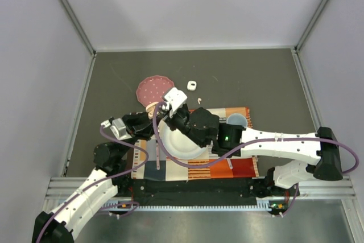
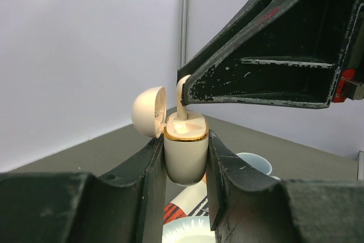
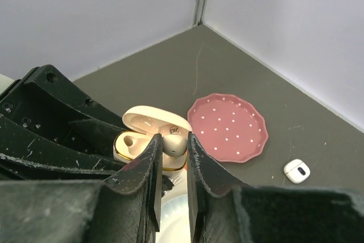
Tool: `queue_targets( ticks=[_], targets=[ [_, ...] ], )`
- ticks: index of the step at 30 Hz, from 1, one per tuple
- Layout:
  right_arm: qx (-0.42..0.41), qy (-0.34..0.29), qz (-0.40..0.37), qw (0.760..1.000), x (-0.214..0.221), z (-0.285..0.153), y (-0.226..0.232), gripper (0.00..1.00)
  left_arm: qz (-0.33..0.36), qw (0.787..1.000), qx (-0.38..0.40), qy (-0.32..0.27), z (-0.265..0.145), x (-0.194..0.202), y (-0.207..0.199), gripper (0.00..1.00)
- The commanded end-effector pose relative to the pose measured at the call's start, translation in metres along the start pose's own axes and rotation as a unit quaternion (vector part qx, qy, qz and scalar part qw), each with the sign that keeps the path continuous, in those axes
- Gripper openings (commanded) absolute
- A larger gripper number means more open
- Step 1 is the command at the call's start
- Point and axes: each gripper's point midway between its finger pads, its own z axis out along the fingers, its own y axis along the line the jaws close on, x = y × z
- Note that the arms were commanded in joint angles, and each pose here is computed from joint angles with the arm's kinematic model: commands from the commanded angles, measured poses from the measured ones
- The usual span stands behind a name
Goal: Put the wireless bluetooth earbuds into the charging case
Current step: Insert the right earbud into the right side groove of the charging case.
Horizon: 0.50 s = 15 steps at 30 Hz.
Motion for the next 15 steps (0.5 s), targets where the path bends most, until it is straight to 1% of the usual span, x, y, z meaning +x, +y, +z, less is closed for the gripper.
queue_targets(
  ticks=[1, 9, 12, 15],
  targets=[
    [-0.045, 0.023, -0.012, 0.999, 0.0081, -0.0046, 0.0234, 0.04, 0.028, 0.998, -0.006, -0.064, 0.0038, -0.033, 0.0015, 0.0],
    [-0.041, 0.026, -0.034, 0.998, 0.0117, -0.0014, 0.0242, 0.04, 0.027, 0.998, -0.004, -0.062, 0.0038, -0.0319, 0.0006, 0.0],
    [-0.037, 0.033, -0.035, 0.998, 0.0145, -0.0003, 0.0237, 0.07, 0.027, 0.998, -0.005, -0.059, 0.0037, -0.0316, 0.001, 0.0],
    [-0.031, 0.033, -0.03, 0.999, 0.0136, -0.0002, 0.0219, 0.12, 0.026, 0.998, -0.005, -0.058, 0.0031, -0.0303, 0.0008, 0.0]
  ],
)
